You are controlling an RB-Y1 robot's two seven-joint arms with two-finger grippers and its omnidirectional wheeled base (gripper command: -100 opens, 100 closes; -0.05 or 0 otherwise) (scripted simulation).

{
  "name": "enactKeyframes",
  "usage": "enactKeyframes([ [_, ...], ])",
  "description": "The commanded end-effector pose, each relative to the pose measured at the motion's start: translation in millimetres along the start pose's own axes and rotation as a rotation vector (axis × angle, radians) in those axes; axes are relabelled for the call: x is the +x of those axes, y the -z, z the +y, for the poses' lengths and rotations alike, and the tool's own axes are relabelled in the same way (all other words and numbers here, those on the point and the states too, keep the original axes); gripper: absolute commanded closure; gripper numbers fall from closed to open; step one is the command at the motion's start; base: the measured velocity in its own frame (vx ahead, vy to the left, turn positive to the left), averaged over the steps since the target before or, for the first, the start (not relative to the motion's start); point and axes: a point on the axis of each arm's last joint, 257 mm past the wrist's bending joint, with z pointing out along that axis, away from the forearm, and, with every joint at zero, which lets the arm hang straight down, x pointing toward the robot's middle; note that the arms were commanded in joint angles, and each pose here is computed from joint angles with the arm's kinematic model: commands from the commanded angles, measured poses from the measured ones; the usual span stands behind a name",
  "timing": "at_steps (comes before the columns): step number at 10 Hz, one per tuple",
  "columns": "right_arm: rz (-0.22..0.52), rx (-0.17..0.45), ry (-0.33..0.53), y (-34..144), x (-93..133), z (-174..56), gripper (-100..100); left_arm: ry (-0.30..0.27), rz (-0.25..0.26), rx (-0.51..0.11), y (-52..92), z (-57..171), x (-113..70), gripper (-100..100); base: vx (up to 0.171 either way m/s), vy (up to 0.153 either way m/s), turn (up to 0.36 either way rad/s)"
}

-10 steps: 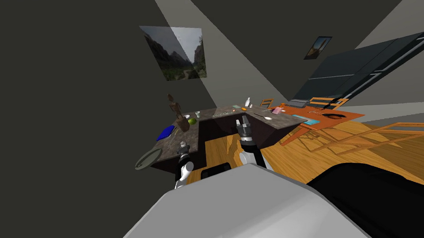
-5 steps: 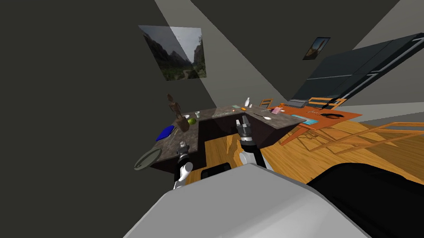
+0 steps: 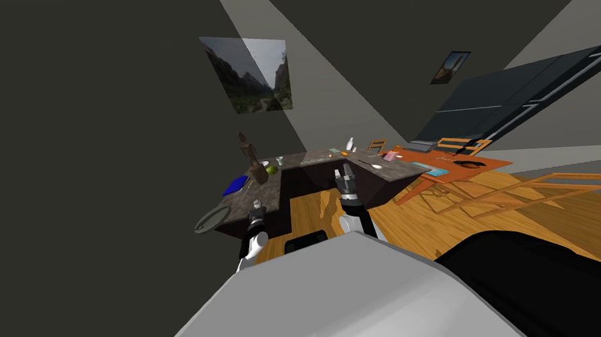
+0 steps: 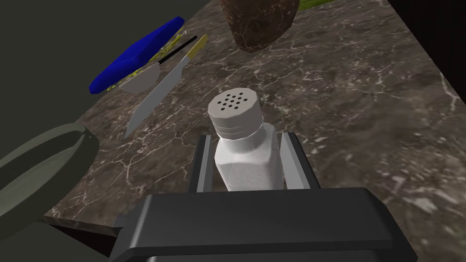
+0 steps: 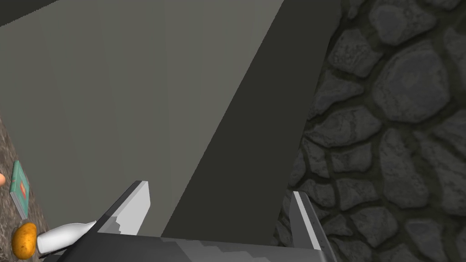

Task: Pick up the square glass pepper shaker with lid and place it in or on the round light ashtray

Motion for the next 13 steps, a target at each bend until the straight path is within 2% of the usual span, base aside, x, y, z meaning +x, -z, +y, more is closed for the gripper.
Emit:
enactKeyframes([
  [1,0.0,0.0,0.0,0.0,0.0,0.0,0,-0.029,-0.011,-0.034,0.8,1.3,-3.6,100,-0.151,-0.024,0.052],
  [8,0.0,0.0,0.0,0.0,-0.1,0.0,0,-0.068,-0.044,-0.134,2.2,13.0,-7.9,100,-0.105,0.045,0.056],
  [10,0.0,0.0,0.0,0.0,-0.1,0.0,0,-0.069,-0.053,-0.153,2.1,14.5,-8.0,100,-0.062,0.109,0.065],
  [13,0.0,0.0,0.001,0.1,-0.1,0.0,0,-0.055,-0.062,-0.168,-0.4,11.6,-4.3,100,-0.029,0.184,0.071],
])
